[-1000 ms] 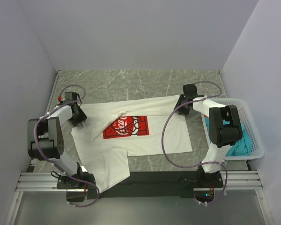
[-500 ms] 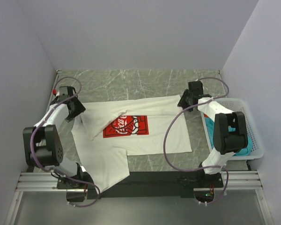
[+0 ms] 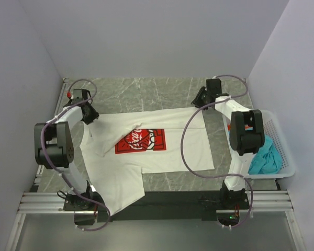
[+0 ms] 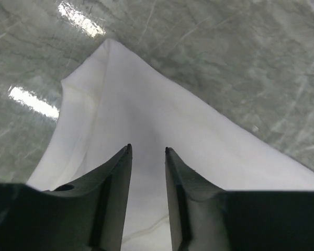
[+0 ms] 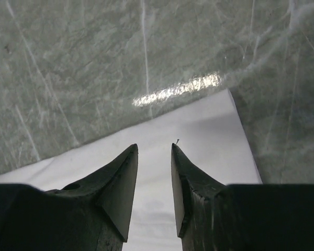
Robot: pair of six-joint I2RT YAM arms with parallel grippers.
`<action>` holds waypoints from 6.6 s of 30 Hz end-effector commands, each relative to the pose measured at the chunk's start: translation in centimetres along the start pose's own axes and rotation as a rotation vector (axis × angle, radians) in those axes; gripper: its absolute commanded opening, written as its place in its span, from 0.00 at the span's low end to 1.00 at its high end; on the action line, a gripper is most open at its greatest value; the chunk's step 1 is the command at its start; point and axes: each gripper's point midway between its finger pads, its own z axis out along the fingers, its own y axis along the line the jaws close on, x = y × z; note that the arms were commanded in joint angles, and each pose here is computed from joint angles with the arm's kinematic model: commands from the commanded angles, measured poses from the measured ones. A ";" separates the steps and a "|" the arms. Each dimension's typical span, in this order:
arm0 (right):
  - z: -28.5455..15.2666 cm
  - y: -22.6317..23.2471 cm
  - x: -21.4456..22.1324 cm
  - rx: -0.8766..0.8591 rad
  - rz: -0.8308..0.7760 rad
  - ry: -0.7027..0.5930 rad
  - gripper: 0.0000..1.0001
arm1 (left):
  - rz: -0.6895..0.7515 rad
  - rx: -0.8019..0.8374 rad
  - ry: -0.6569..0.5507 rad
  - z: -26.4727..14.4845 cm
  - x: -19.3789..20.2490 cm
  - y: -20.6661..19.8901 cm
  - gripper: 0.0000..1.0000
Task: Fold and stack the t-shirts
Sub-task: Fold the tshirt
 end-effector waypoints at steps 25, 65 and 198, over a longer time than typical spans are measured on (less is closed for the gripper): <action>4.7 -0.4 -3.7 0.082 0.043 0.036 0.41 | -0.046 -0.026 0.017 6.7 -4.4 0.0 0.57; -21.3 4.1 17.2 -0.359 -0.464 0.067 0.72 | 0.547 0.327 0.070 -0.4 7.1 -8.2 0.97; 5.1 -3.3 0.2 0.156 0.031 0.210 0.38 | 0.003 -0.092 -0.027 7.0 -5.6 3.9 0.12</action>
